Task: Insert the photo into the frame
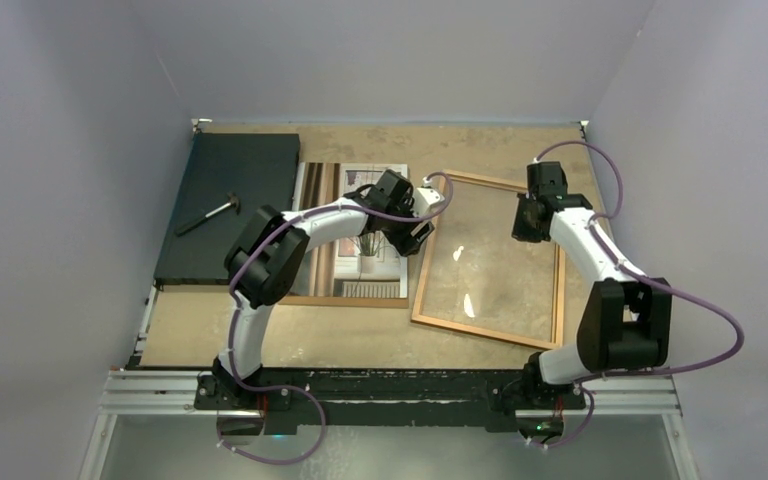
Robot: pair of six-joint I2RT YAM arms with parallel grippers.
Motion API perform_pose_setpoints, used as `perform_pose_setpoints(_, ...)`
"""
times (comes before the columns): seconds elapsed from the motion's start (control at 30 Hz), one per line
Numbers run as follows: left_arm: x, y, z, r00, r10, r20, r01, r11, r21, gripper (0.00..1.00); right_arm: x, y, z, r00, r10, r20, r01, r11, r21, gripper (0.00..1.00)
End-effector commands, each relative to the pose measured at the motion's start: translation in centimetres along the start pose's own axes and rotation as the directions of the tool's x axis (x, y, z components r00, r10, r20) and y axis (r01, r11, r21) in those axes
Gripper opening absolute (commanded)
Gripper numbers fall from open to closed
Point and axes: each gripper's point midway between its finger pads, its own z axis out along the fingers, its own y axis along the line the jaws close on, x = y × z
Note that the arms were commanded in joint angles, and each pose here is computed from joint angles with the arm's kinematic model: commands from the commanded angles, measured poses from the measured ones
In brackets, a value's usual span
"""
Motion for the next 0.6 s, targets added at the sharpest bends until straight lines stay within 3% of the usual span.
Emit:
perform_pose_setpoints(0.0,-2.6,-2.7,-1.0,0.997,0.003,0.076,-0.009,0.997,0.079,0.7,-0.2,-1.2,-2.2,1.0,0.013,0.021,-0.013,0.999,0.036,0.0)
perform_pose_setpoints(0.57,-5.9,-2.1,-1.9,0.991,0.057,0.125,-0.058,0.998,0.004,0.74,0.0,-1.8,-3.8,0.998,0.016,0.062,-0.017,0.999,0.03,0.0)
